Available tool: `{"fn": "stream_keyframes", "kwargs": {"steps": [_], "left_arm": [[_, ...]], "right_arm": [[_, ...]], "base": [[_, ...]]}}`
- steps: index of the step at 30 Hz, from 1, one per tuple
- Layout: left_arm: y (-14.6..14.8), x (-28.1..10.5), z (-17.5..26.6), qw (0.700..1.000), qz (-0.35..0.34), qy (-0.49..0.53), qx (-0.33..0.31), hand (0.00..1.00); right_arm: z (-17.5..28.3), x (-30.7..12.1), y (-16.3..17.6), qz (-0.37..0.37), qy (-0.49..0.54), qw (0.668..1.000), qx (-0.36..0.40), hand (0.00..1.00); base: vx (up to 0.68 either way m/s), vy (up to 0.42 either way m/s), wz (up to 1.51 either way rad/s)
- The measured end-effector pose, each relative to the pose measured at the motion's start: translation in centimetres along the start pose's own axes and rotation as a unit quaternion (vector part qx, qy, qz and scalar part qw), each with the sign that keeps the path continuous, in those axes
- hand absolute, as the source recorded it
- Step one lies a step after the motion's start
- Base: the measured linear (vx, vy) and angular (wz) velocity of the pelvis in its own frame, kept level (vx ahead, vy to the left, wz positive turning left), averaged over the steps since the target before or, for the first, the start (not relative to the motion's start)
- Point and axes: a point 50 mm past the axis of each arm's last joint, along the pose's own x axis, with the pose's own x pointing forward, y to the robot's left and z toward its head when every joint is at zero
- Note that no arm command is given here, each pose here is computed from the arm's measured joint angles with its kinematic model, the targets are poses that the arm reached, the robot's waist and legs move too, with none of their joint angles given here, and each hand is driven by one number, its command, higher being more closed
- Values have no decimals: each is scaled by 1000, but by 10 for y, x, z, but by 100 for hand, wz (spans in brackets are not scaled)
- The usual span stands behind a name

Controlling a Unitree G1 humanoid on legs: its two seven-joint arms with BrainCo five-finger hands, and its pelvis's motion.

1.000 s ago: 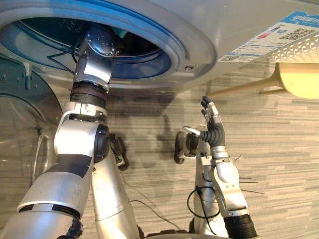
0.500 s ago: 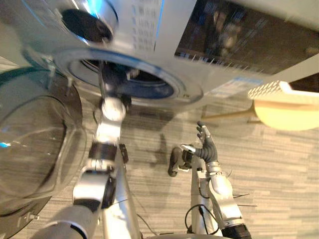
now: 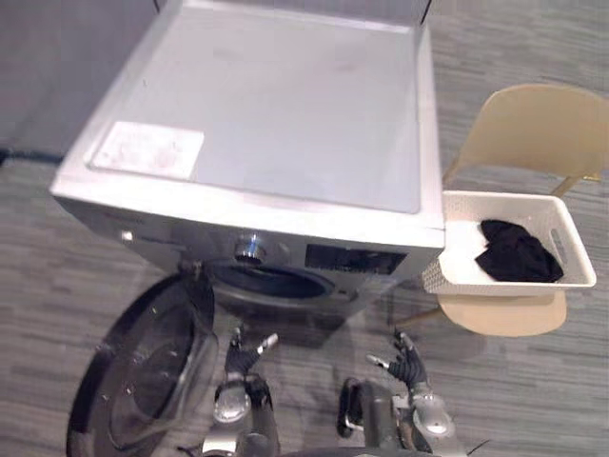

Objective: Pick up the laundry basket with both hands and put the clothes into the washing machine.

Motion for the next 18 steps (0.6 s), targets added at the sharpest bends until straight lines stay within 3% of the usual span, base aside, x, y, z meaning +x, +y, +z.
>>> {"fn": "stream_keyframes", "kwargs": {"steps": [3, 10, 18], "left_arm": [[9, 0, -24, 998, -16, 59, 25, 0], [38, 2, -33, 993, -6, 80, 85, 0], [25, 5, -29, 989, -35, 75, 120, 0]], "right_arm": [[-20, 8, -19, -22, 66, 998, -5, 0], [-34, 8, -47, -66, 105, 992, 19, 0], [-20, 21, -43, -66, 94, 993, 41, 0]], "base": [[111, 71, -34], [48, 67, -30], [-108, 8, -106]]}}
